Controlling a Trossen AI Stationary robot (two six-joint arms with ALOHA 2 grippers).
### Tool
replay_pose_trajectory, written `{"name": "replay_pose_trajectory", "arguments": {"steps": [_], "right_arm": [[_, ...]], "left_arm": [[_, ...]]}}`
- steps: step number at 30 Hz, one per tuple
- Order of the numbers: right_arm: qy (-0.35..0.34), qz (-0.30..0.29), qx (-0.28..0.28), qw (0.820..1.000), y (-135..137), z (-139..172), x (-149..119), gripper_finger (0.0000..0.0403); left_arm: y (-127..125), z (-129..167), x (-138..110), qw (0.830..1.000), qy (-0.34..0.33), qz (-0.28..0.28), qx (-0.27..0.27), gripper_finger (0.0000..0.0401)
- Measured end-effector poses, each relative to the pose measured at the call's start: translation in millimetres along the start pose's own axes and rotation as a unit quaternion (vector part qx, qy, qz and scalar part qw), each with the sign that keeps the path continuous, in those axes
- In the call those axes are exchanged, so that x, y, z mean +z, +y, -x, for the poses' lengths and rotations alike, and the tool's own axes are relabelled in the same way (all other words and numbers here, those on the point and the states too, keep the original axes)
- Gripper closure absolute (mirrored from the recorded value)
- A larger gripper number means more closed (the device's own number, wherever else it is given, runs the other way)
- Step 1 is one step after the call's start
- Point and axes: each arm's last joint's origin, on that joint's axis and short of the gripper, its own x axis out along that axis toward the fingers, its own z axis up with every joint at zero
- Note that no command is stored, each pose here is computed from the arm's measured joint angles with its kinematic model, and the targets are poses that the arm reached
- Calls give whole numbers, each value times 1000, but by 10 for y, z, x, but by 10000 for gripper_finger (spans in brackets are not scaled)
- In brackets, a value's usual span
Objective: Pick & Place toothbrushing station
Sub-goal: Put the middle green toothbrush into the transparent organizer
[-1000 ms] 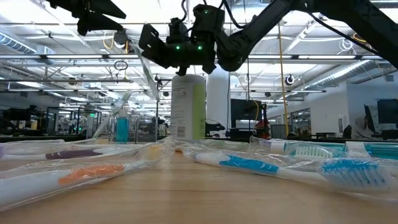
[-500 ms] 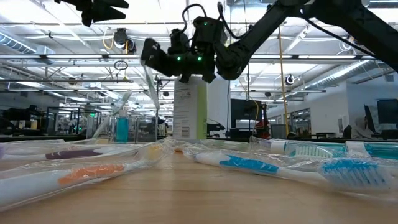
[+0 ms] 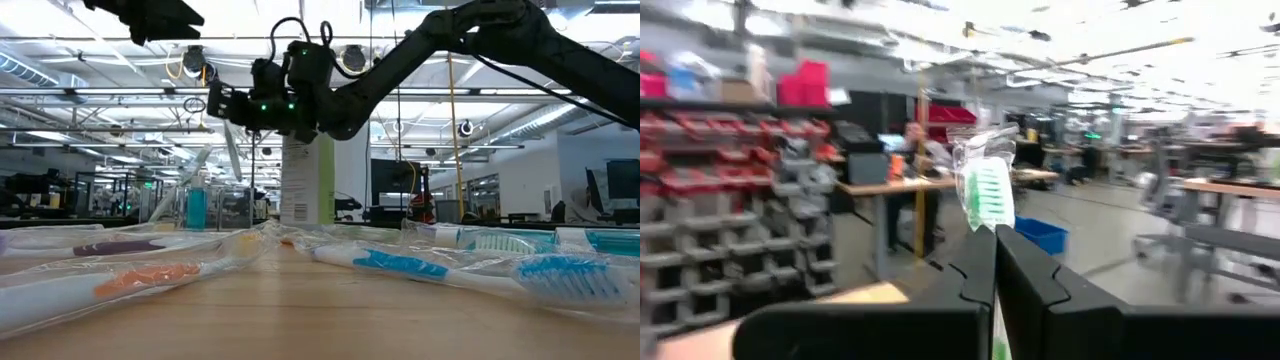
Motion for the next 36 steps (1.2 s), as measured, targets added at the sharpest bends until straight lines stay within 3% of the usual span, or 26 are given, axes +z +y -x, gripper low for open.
{"name": "replay_pose_trajectory", "arguments": {"steps": [6,12,18,25,29,36], "right_arm": [[25,24,-5,999,5,9,-58,403],[102,54,7,993,53,43,-212,403],[117,130,-37,984,261,130,-10,403],[144,234,-107,956,480,267,21,403],[186,304,-86,930,619,364,-44,403],[204,268,-82,938,665,408,-92,380]], "left_arm": [[0,1,4,1000,-2,1,0,176],[0,1,-12,1000,6,6,0,176],[0,0,-23,1000,11,17,0,176],[-2,1,-47,999,24,28,0,176],[-2,2,-58,999,29,37,0,176],[-3,0,-74,998,37,51,1,176]]}}
